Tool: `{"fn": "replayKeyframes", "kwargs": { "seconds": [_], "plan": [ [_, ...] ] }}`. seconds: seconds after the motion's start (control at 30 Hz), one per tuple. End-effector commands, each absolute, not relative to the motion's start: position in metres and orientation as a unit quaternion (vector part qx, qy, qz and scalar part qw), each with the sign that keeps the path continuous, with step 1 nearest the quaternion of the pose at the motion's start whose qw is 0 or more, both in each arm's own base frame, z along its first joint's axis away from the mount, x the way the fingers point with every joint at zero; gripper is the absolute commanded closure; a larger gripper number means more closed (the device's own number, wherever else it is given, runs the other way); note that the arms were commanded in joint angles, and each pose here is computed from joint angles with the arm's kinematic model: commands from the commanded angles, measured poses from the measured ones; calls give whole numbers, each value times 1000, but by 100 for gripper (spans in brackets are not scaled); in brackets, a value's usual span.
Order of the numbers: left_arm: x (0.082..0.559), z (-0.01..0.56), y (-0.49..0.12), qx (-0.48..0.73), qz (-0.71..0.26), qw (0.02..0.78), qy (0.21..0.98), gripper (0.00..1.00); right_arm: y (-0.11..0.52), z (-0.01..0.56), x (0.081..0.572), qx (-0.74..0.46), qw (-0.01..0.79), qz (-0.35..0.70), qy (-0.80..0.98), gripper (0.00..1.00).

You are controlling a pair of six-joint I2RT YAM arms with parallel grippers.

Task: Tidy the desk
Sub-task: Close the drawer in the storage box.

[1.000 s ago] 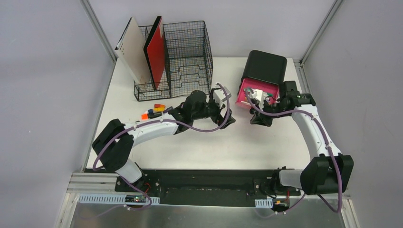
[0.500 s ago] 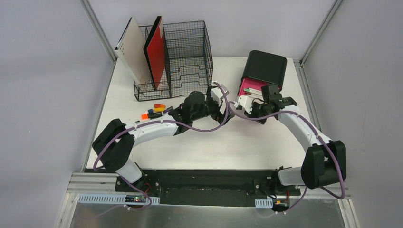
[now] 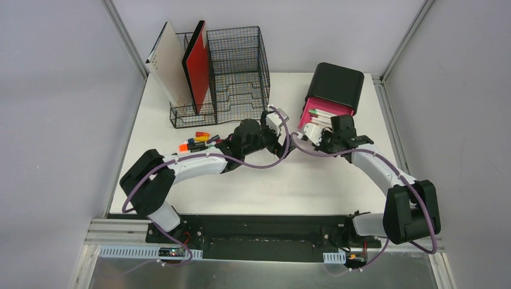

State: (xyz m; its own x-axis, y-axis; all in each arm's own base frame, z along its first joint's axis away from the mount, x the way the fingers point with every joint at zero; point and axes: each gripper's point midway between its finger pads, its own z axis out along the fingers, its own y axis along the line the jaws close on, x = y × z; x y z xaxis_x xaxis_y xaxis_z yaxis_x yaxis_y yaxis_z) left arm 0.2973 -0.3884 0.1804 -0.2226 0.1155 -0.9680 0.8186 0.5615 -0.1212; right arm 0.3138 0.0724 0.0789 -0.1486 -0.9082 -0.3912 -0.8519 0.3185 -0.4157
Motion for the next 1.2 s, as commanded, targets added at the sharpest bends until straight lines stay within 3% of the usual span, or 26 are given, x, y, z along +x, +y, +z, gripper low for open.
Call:
{"fn": "replayKeyframes", "kwargs": {
  "seconds": [0.0, 0.43, 0.63, 0.93, 1.17],
  "plan": [
    [307, 199, -390, 307, -344, 558, 690, 5, 74, 135, 362, -540, 386, -111, 740, 80],
    [310, 195, -390, 301, -346, 557, 692, 5, 59, 168, 414, -470, 417, -163, 760, 60],
    [313, 190, -390, 299, -349, 552, 696, 5, 41, 172, 428, -413, 424, -143, 794, 58],
    [316, 181, -394, 288, -382, 535, 697, 5, 68, 162, 390, -399, 407, 32, 821, 37],
    [323, 186, -395, 220, -542, 465, 664, 5, 72, 201, 362, -322, 428, 188, 823, 29]
  ]
}}
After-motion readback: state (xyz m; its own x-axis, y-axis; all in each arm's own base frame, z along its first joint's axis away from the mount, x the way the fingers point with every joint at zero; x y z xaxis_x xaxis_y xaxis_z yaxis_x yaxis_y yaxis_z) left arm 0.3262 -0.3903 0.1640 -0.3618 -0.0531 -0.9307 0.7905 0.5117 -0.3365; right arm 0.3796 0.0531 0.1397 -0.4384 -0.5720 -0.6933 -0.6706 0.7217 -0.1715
